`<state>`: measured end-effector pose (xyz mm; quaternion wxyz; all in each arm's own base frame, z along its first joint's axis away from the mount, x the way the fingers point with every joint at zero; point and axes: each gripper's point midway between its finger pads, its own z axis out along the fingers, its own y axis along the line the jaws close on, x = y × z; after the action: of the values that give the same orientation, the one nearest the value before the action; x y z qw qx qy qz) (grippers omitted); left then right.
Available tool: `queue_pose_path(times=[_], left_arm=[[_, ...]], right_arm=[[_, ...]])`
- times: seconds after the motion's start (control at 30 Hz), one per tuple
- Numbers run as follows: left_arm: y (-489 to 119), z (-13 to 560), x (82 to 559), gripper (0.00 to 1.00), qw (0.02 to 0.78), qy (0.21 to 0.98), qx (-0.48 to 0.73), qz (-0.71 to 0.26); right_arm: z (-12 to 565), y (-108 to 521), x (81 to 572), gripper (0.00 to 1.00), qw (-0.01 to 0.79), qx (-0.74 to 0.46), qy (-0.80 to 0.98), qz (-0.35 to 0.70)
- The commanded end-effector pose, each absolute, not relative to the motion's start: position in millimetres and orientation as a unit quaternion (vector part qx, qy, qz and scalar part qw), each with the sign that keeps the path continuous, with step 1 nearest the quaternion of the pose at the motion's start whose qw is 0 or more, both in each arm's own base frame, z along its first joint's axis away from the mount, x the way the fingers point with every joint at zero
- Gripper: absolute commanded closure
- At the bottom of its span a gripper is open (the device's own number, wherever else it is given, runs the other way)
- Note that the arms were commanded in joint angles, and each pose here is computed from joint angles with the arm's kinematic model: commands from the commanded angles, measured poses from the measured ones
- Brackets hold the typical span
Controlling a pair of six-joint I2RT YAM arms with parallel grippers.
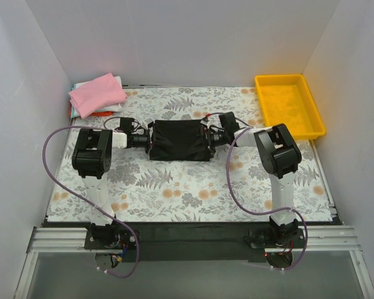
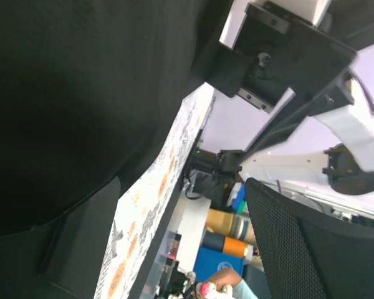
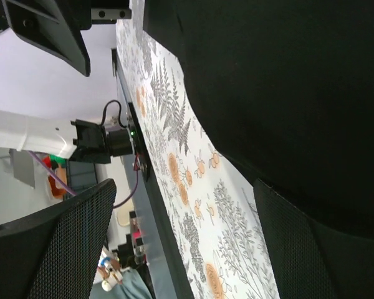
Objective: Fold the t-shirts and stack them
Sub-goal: Fold the tshirt
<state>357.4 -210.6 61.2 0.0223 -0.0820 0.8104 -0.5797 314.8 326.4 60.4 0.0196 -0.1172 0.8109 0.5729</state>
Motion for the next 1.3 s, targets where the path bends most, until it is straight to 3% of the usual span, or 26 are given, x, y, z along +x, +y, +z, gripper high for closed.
queue_pose_path(times=[0.0,0.27,0.53,0.67,0.73,0.93,1.27], left_arm=[[-197.1,52.5,364.8,0.19,0.024,0.804,-0.124,-0.581],[-154.9,61.8,361.8,0.18,0.042,0.794,-0.148,-0.588],[-118.1,130.5,379.2,0.13,0.228,0.839,-0.048,-0.492],[-99.7,148.0,388.3,0.19,0.257,0.846,-0.106,-0.456],[-93.4,149.9,392.6,0.20,0.266,0.849,-0.125,-0.438],[-77.2,133.4,399.4,0.23,0.276,0.863,-0.172,-0.387],[-72.2,96.8,400.9,0.25,0.253,0.872,-0.196,-0.369]], right_arm=[[34.8,301.6,336.3,0.02,0.049,-0.067,0.834,0.546],[42.0,277.8,328.8,0.02,0.050,-0.044,0.833,0.550],[167.8,312.6,340.0,0.06,0.191,-0.235,0.766,0.567],[159.6,314.0,361.3,0.14,0.280,-0.332,0.794,0.425],[151.3,321.3,367.0,0.24,0.312,-0.407,0.792,0.331],[132.1,367.8,353.4,0.42,0.346,-0.539,0.747,0.180],[80.3,422.6,330.4,0.51,0.304,-0.607,0.717,0.161]])
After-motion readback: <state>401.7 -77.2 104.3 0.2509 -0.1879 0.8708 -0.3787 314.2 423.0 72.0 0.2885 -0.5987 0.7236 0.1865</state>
